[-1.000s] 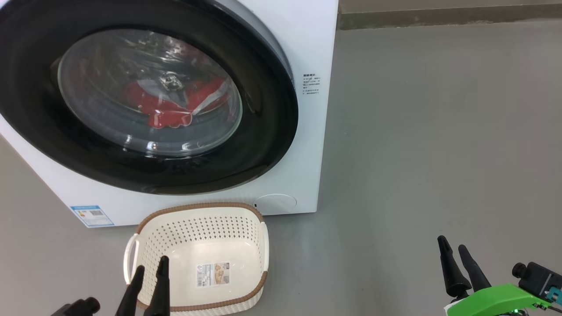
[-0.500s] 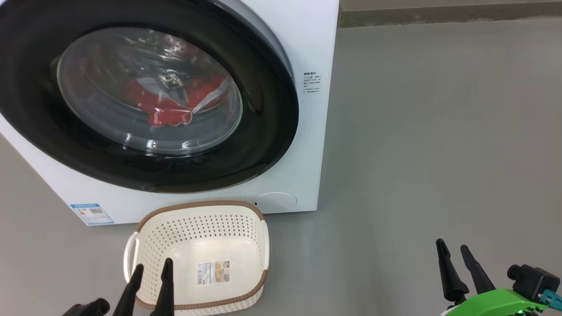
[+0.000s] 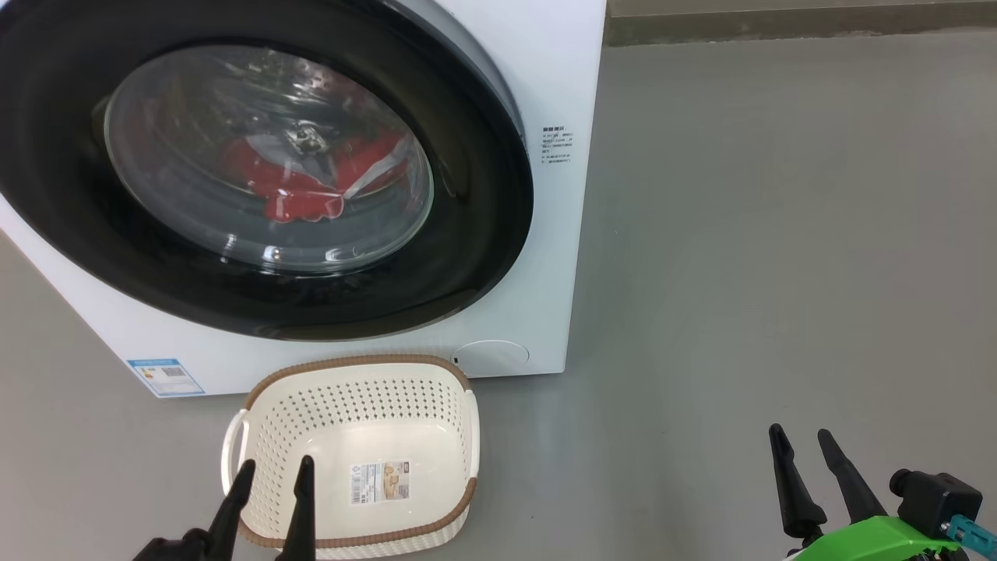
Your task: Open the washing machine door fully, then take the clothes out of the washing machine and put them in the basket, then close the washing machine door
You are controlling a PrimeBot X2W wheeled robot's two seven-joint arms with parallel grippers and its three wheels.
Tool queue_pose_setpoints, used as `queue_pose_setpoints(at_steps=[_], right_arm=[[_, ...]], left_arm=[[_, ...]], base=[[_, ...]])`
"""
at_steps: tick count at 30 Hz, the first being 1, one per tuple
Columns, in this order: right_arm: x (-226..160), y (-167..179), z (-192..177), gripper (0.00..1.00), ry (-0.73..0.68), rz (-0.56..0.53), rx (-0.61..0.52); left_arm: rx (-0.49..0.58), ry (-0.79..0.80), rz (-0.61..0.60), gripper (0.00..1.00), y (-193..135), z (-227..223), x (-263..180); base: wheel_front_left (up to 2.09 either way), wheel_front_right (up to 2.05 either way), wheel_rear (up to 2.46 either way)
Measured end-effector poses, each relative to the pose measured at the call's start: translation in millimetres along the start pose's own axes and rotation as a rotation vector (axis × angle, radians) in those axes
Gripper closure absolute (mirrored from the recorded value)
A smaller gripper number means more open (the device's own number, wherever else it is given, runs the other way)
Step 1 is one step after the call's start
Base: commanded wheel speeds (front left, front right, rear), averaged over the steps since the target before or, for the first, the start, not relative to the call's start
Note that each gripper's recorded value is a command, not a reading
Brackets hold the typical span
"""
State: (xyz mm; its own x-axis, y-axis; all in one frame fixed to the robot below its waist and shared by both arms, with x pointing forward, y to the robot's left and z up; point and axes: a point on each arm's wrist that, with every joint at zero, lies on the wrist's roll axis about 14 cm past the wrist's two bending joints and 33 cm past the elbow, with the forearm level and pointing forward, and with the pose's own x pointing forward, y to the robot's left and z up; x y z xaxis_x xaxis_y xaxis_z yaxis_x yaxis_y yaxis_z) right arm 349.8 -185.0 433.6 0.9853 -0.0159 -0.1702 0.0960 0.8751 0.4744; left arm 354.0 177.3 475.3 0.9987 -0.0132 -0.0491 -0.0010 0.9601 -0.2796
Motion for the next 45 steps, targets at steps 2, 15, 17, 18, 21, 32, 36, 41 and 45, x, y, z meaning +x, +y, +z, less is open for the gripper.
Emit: queue_pose_setpoints(at_steps=[2,15,17,18,21,32,36,41,45], right_arm=[[-0.5,0.5,1.0,0.0,-0.006,0.004,-0.02],[-1.2,3.6,3.5,0.0,-0.024,0.03,-0.156],[-1.5,3.8,4.2,0.0,-0.03,0.033,-0.17],[-1.6,3.7,5.2,0.0,-0.033,0.033,-0.177],[-2.2,3.8,7.4,0.0,-0.045,0.036,-0.198],[-12.2,-8.8,5.0,0.0,-0.036,0.002,-0.207],[-15.5,-11.1,3.9,0.0,-0.034,-0.006,-0.201],[-15.9,-11.8,7.1,0.0,-0.044,-0.009,-0.199],[-13.8,-8.3,11.8,0.67,-0.062,-0.002,-0.175]], left_arm=[[0.017,-0.01,-0.004,0.0,-0.8,2.0,-0.2],[0.151,-0.024,-0.021,0.0,-1.2,1.6,-3.5],[0.174,-0.027,-0.025,0.0,-1.8,2.0,-3.5],[0.179,-0.032,-0.026,0.0,-1.8,2.8,-3.6],[0.183,-0.034,-0.024,0.0,0.3,2.4,-4.3],[0.1,-0.001,0.014,0.0,14.5,-8.4,-8.2],[0.094,0.004,0.019,0.0,16.4,-10.0,-8.2],[0.098,0.009,0.006,0.0,13.7,-11.4,-6.8],[0.098,0.013,0.005,0.0,13.7,-12.5,-6.5]], base=[[0.0,0.0,0.0],[0.0,0.0,0.0],[0.0,0.0,0.0],[0.0,0.0,0.0],[0.0,0.0,0.0],[0.0,0.0,0.0],[0.0,0.0,0.0],[0.0,0.0,0.0],[0.0,0.0,0.0]])
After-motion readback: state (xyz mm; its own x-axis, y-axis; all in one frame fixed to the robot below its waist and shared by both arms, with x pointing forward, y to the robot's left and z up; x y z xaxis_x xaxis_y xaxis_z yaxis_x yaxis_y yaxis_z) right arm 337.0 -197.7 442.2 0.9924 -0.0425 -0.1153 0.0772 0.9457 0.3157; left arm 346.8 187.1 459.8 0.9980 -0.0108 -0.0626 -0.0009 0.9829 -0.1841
